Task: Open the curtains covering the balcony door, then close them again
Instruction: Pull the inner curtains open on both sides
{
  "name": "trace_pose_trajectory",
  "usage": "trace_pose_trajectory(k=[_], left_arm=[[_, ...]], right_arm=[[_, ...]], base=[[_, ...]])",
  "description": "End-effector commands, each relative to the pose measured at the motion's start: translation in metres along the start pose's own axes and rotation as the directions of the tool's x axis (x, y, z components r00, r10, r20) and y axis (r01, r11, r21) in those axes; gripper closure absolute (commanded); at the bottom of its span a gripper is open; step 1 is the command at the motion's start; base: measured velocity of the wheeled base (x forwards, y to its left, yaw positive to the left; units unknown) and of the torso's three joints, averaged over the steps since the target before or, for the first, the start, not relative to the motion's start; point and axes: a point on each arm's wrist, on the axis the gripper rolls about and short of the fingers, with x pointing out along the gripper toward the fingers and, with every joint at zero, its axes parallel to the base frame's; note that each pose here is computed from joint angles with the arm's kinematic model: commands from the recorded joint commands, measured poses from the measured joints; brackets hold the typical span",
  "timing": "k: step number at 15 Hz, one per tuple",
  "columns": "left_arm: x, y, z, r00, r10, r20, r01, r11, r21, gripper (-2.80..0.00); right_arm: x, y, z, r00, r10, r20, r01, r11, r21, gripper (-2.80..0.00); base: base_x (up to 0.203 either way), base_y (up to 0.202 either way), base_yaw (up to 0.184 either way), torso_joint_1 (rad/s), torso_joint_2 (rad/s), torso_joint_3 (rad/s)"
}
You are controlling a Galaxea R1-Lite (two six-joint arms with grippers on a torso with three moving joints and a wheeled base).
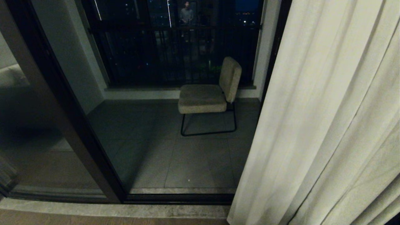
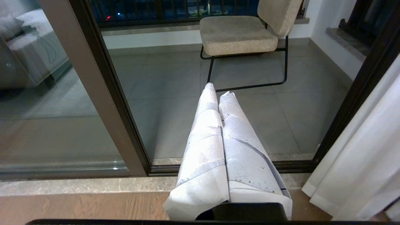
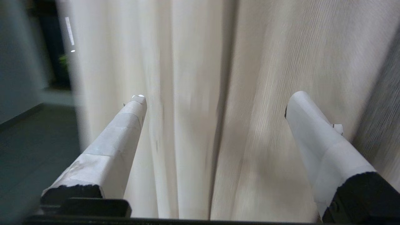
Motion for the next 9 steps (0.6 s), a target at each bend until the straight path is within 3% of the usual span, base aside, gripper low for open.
trace_pose_trajectory(k=[1,4,5,9], left_arm=[[0.000,0.000,0.000,1.000,-0.001,0.001,0.001,1.000,0.001,0.00],[0.000,0.000,0.000,1.000,-0.001,0.000,0.001,1.000,0.001,0.00],[0.000,0.000,0.000,1.000,-0.001,0.000,0.001,1.000,0.001,0.00],[0.000,0.000,0.000,1.000,-0.001,0.000,0.001,1.000,0.001,0.00]], right_arm=[[-0.027,0.034,0.010,0.996,0.075,0.048,-0.073,0.997,-0.036,-2.80],[-0.040,0.052,0.010,0.988,0.142,0.067,-0.140,0.990,-0.035,-2.80],[-0.042,0.054,0.011,0.986,0.152,0.073,-0.149,0.988,-0.037,0.00],[-0.044,0.061,0.015,0.972,0.215,0.093,-0.213,0.977,-0.031,0.00]], base=[[0.000,0.000,0.000,0.000,0.00,0.000],[0.000,0.000,0.000,0.000,0.00,0.000],[0.000,0.000,0.000,0.000,0.00,0.000],[0.000,0.000,0.000,0.000,0.00,0.000]])
